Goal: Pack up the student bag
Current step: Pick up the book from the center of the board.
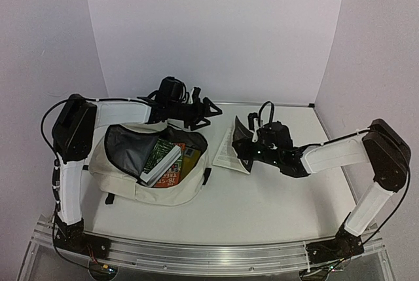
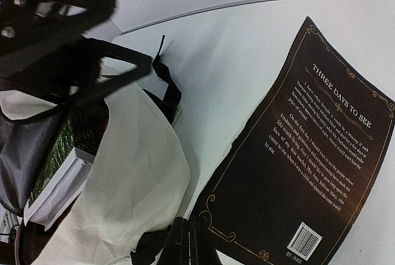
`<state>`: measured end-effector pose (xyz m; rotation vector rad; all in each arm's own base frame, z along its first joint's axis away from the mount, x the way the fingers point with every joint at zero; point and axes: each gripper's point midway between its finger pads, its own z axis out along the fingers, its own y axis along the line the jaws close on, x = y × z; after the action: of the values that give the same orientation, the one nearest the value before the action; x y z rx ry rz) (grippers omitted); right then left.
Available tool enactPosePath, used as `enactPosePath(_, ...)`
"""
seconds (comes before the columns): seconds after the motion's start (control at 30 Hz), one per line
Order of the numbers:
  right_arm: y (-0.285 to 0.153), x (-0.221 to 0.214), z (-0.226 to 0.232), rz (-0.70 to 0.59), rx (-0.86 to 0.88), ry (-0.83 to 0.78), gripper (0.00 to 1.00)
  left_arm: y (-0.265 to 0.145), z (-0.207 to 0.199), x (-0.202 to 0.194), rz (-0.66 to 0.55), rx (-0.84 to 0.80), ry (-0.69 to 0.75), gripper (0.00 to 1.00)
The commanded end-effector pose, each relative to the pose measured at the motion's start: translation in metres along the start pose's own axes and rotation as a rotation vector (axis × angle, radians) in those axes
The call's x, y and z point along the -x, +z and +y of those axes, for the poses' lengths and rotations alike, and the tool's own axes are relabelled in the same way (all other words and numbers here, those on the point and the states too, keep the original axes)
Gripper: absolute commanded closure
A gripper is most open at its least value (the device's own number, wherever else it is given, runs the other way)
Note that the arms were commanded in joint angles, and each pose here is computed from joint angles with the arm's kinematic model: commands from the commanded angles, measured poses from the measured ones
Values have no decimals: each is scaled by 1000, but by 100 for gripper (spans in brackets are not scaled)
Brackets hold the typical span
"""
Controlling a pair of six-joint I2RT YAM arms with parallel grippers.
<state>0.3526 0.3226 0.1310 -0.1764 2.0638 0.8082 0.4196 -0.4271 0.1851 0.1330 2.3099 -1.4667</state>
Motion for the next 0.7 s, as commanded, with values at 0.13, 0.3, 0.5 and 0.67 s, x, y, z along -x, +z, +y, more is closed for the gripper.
enactPosePath(0.13,-19,37,30,-130,124,20,100,45,-26,0,69,-182,-32,21)
enactPosePath(0.3,-20,33,30,-120,130,10,100,68,-21,-18,146,-210,-60,21)
enactPosePath(0.5,-21,25,26,-103,123,-1,100,86,-14,-45,244,-215,-90,21)
enactPosePath(0.67,-20,22,27,-92,130,-4,100,93,-15,-59,289,-225,-92,49)
